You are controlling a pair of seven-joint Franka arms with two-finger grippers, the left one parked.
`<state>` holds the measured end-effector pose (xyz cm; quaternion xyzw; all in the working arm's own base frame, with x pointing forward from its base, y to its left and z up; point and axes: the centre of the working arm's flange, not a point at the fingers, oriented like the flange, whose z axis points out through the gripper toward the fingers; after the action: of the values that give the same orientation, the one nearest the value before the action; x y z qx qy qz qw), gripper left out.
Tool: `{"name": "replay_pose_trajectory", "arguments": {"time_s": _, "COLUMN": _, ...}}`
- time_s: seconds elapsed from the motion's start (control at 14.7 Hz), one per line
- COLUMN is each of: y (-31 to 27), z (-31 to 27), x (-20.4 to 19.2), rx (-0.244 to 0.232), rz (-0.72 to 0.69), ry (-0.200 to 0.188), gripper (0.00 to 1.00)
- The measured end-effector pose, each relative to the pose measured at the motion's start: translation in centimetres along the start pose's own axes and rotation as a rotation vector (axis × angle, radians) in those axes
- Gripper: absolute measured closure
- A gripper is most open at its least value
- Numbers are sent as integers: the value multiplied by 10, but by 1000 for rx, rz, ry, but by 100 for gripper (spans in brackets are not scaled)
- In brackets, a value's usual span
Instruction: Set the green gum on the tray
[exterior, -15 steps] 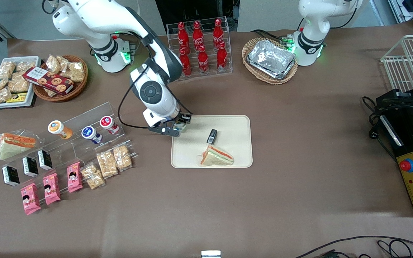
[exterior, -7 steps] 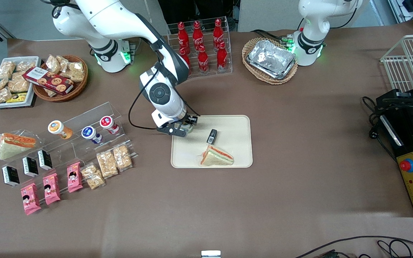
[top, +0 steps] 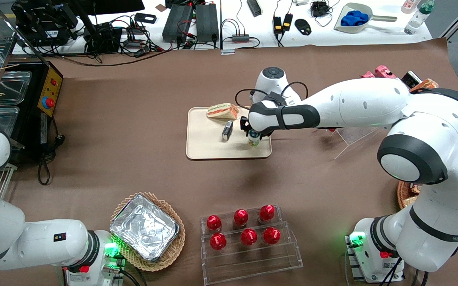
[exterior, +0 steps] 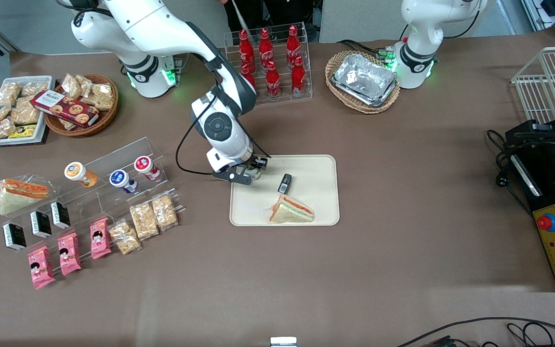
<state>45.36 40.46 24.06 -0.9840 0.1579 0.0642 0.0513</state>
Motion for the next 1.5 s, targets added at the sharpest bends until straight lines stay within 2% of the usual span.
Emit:
{"name": "replay_pose_trajectory", "arguments": {"time_s": 0.14, "y": 0, "z": 2, "x": 0, "rx": 0, "rz": 14, "ry": 1, "gripper": 25}}
{"name": "replay_pose_trajectory", "arguments": {"time_s": 0.27, "y": 0, "z": 1, "x": 1, "rx": 1, "rz": 20, "ry": 3, "gripper": 6}}
{"name": "replay_pose_trajectory", "arguments": {"time_s": 0.34, "y": 0, "z": -4, "x": 4, "rx": 8, "rz": 24, "ry": 9, "gripper": 0}}
{"name": "replay_pose_trajectory", "arguments": {"time_s": 0.41, "y": 2, "z": -16, "x": 12, "rx": 14, "rz": 34, "ry": 13, "gripper": 0}}
{"name": "replay_pose_trajectory", "arguments": {"time_s": 0.48, "y": 10, "z": -40, "x": 26, "rx": 6, "rz": 30, "ry": 2, "gripper": 0}}
{"name": "replay_pose_trajectory", "arguments": {"time_s": 0.61, "y": 42, "z": -113, "x": 62, "rx": -6, "rz": -9, "ry": -50, "gripper": 0}}
{"name": "replay_pose_trajectory", "arguments": {"time_s": 0.75, "y": 86, "z": -193, "x": 93, "rx": 22, "rz": -19, "ry": -66, "gripper": 0}}
{"name": "replay_pose_trajectory", "arguments": {"time_s": 0.95, "y": 133, "z": -261, "x": 108, "rx": 17, "rz": -34, "ry": -25, "gripper": 0}}
{"name": "replay_pose_trajectory", "arguments": {"time_s": 1.22, "y": 172, "z": -293, "x": 125, "rx": -25, "rz": -54, "ry": 47, "gripper": 0}}
{"name": "replay_pose_trajectory", "arguments": {"time_s": 1.5, "y": 233, "z": -343, "x": 148, "rx": -23, "rz": -84, "ry": 67, "gripper": 0}}
